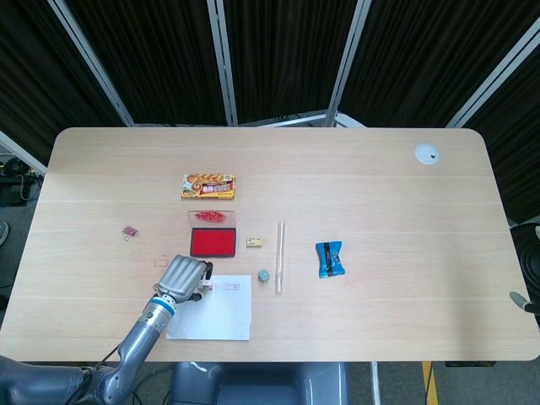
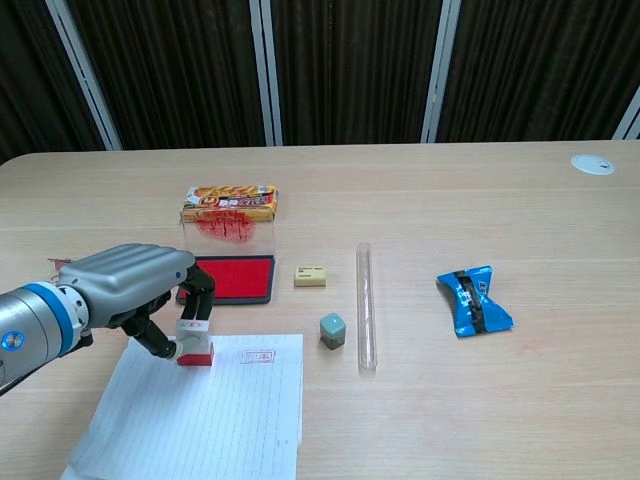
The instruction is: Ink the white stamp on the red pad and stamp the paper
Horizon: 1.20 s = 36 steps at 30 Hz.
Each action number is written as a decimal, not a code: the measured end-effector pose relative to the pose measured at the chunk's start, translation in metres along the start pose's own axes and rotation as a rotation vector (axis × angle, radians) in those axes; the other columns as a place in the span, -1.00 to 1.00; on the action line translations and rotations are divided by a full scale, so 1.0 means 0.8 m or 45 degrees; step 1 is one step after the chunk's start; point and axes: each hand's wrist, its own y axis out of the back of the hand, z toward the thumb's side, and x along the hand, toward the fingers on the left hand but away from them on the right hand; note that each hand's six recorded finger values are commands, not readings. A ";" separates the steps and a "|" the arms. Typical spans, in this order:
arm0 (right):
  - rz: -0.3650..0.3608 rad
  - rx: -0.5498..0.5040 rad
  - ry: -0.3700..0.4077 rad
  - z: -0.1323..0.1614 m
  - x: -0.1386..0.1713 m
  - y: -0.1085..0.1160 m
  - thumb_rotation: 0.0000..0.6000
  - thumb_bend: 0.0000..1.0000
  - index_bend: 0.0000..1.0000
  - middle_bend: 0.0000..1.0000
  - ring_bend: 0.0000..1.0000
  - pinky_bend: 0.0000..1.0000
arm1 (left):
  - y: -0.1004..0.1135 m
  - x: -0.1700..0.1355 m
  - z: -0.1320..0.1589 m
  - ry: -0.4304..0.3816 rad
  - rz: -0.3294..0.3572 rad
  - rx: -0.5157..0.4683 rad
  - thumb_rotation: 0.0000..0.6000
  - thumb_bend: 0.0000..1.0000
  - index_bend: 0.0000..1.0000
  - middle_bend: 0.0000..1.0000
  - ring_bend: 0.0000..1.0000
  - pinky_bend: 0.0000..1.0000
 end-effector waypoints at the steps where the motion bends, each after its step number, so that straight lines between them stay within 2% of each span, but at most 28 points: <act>1: -0.001 0.000 0.000 0.000 0.000 0.000 1.00 -1.00 -1.00 -1.00 -1.00 -1.00 | -0.002 0.000 -0.001 0.002 -0.004 0.002 1.00 -0.11 0.18 0.06 0.70 0.81; 11: 0.000 0.000 0.000 -0.001 0.000 0.000 1.00 -1.00 -1.00 -1.00 -1.00 -1.00 | -0.015 0.003 -0.007 0.019 -0.028 0.002 1.00 -0.10 0.18 0.07 0.70 0.81; 36: 0.002 0.005 -0.003 -0.002 -0.001 -0.002 1.00 -1.00 -1.00 -1.00 -1.00 -1.00 | -0.018 0.005 -0.011 0.026 -0.036 -0.002 1.00 -0.10 0.18 0.07 0.70 0.81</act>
